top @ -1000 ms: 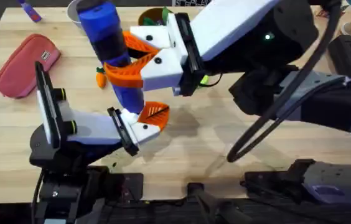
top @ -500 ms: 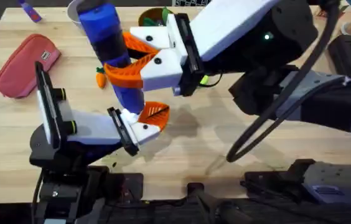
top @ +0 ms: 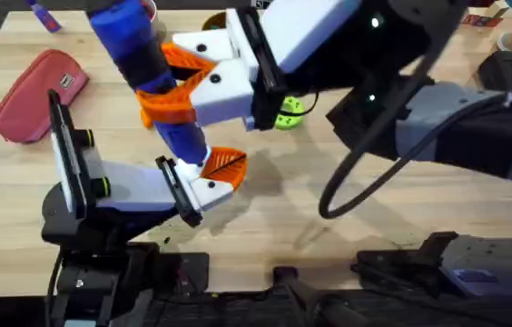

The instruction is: Pick up the gripper from the table and insert it into the empty holder that is missing its gripper. Then pick up a screw, insert it into the mounting hole, and use the screwdriver to tighten it. Finally, clean up the table by picking up the vegetable and placing it into the bucket.

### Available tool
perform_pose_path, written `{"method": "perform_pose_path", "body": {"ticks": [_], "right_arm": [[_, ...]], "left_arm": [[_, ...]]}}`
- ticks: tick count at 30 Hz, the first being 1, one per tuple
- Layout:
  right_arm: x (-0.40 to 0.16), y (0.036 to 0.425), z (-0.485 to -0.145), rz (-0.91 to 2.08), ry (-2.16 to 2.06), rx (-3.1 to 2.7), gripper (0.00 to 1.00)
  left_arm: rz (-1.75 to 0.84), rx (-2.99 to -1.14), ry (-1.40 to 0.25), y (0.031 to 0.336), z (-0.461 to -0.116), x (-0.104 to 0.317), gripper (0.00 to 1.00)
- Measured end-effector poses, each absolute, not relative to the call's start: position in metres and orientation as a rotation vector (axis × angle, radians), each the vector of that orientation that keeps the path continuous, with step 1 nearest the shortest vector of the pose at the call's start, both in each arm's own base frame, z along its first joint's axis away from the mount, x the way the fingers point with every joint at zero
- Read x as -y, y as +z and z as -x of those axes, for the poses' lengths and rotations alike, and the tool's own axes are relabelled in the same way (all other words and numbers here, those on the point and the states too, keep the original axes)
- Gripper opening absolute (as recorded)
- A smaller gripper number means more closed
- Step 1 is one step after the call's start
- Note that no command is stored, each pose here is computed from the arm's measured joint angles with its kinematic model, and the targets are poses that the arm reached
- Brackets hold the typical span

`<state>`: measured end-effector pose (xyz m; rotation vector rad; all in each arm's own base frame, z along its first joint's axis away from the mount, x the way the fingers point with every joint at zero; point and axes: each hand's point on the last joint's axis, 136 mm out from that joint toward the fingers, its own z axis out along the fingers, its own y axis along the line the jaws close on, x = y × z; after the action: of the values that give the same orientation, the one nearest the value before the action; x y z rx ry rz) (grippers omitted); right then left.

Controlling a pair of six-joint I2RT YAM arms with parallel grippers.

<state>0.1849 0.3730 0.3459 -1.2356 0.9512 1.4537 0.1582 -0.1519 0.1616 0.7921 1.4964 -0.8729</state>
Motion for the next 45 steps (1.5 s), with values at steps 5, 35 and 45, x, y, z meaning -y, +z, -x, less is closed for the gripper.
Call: {"method": "perform_pose_path", "body": {"ticks": [5,35,45], "right_arm": [[-0.372,0.379,-0.186,1.249,1.432,-0.871,0.023],[-0.253,0.300,-0.299,1.174,0.428,-1.743,0.023],[-0.147,0.218,-0.315,1.637,-0.207,-1.930,0.023]], "left_arm": [[-0.791,-1.499,-0.875,0.161,-0.158,0.152,0.019],[-0.791,-1.500,-0.875,0.161,-0.158,0.152,0.019],[-0.791,-1.500,-0.875,0.161,-0.158,0.152,0.019]]}}
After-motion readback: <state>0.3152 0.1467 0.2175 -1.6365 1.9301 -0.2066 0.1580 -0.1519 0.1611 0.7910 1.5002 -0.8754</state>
